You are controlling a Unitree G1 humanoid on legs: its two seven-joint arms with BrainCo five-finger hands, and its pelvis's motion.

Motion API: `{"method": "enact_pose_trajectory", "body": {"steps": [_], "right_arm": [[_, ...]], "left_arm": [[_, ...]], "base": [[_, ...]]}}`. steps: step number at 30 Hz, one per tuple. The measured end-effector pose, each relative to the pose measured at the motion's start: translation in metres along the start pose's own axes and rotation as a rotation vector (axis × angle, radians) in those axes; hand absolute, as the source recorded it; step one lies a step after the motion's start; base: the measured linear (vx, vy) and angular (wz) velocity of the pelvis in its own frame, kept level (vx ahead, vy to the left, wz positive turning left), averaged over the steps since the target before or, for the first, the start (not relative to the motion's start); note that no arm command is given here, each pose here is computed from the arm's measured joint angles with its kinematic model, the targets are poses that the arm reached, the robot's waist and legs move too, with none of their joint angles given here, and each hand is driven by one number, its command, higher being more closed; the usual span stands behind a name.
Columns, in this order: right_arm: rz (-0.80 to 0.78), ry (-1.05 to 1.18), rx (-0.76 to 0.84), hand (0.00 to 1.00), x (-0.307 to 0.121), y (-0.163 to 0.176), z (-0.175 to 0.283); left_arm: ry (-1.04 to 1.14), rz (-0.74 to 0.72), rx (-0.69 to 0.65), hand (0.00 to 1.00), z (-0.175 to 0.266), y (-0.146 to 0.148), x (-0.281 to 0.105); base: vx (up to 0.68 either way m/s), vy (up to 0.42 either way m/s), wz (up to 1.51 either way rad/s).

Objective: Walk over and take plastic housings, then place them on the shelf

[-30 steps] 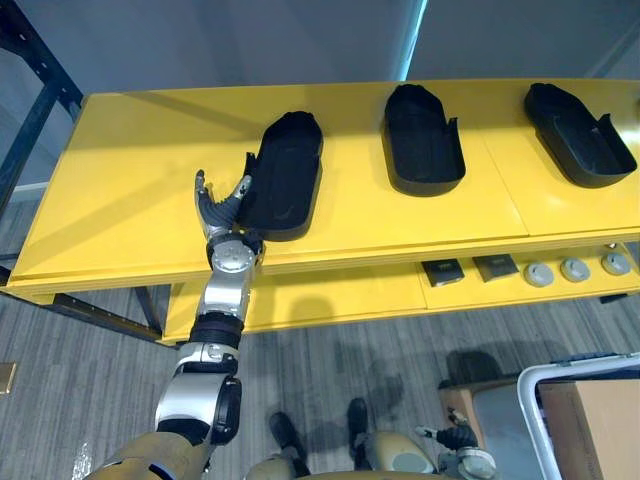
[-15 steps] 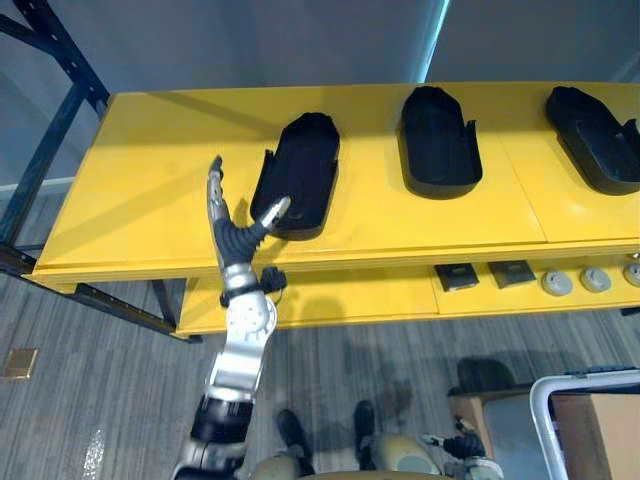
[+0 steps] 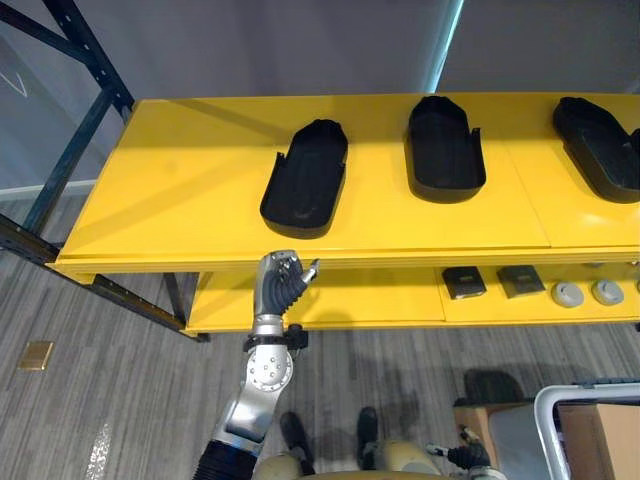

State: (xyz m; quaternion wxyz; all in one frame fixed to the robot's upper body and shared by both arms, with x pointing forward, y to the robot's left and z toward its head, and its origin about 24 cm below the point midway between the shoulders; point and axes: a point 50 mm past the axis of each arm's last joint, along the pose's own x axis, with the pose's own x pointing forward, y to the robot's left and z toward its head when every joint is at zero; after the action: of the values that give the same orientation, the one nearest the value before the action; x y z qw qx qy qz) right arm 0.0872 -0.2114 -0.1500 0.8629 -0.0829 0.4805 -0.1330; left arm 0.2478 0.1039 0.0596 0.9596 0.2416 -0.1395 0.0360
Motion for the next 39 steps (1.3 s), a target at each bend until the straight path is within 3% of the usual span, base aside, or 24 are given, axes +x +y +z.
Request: {"method": "enact_pose_trajectory", "body": {"steps": [11, 23, 39], "right_arm": [[0.02, -0.008, 0.0, 0.0, 0.004, 0.009, 0.009], [0.022, -0.019, -0.008, 0.0, 0.005, 0.009, 0.012], [0.023, -0.06, 0.006, 0.0, 0.004, 0.011, 0.02]], "left_arm": [[-0.013, -0.041, 0.144, 1.0, -0.007, -0.001, 0.024], [-0.127, -0.059, 0.26, 1.0, 0.013, -0.008, 0.052], [-0.146, -0.037, 0.334, 1.0, 0.025, -0.003, 0.084]], "base": [[0.06, 0.019, -0.05], [-0.01, 0.008, -0.06], [0.04, 0.006, -0.05]]}}
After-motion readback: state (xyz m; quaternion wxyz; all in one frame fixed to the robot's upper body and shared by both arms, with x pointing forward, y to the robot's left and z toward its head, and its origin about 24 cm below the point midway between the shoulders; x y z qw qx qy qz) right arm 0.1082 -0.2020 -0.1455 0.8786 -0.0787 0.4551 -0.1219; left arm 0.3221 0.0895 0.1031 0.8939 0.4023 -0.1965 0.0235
